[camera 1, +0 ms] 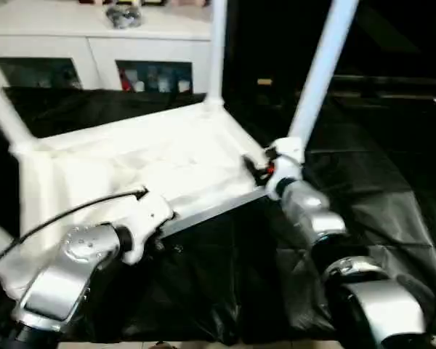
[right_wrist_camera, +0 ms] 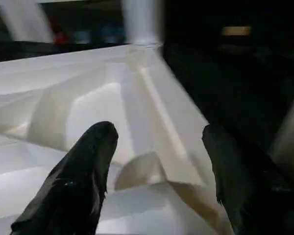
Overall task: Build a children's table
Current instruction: Rotate leg to tighten
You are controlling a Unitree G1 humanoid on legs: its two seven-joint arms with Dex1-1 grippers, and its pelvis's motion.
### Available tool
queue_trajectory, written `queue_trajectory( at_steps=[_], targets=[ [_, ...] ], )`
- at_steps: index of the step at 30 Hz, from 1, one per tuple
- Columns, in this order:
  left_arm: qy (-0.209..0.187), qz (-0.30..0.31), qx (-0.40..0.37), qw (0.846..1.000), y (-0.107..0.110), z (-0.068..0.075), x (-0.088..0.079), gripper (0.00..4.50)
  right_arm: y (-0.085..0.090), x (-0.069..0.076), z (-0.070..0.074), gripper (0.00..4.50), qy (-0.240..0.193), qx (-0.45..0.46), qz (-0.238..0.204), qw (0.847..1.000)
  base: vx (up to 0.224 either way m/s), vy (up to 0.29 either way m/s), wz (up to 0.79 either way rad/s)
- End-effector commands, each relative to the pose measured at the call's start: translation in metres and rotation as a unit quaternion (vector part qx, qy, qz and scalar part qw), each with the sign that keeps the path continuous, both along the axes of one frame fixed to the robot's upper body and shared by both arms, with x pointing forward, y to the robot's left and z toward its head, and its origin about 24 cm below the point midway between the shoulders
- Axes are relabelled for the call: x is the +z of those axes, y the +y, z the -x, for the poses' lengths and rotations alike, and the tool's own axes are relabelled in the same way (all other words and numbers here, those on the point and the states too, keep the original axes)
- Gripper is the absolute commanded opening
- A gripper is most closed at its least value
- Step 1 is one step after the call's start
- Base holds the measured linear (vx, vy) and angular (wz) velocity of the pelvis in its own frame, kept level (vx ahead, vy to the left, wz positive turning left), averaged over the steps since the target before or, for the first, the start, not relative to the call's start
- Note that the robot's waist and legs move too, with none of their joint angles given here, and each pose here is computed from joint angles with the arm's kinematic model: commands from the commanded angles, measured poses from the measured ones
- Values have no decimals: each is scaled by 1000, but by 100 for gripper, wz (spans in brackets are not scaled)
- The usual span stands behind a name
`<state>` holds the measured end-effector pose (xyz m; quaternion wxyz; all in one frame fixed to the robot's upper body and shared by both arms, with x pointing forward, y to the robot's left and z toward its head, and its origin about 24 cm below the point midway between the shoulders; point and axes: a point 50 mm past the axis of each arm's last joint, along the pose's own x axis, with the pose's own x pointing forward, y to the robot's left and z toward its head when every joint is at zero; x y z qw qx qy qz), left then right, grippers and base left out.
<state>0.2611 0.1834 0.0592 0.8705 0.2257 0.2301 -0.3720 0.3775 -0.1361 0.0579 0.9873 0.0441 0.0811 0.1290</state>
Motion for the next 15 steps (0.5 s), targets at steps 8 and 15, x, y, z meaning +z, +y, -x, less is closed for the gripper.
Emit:
queue_trajectory(
  at_steps=[8,15],
  targets=[
    [-46,-14,-4,999,-7,-17,7,315,-49,14,-7,318,-23,-88,16,996,0,0,0],
    [-94,-18,3,995,-16,-33,11,315,-59,15,-5,318,-29,-99,23,994,0,0,0]
  ],
)
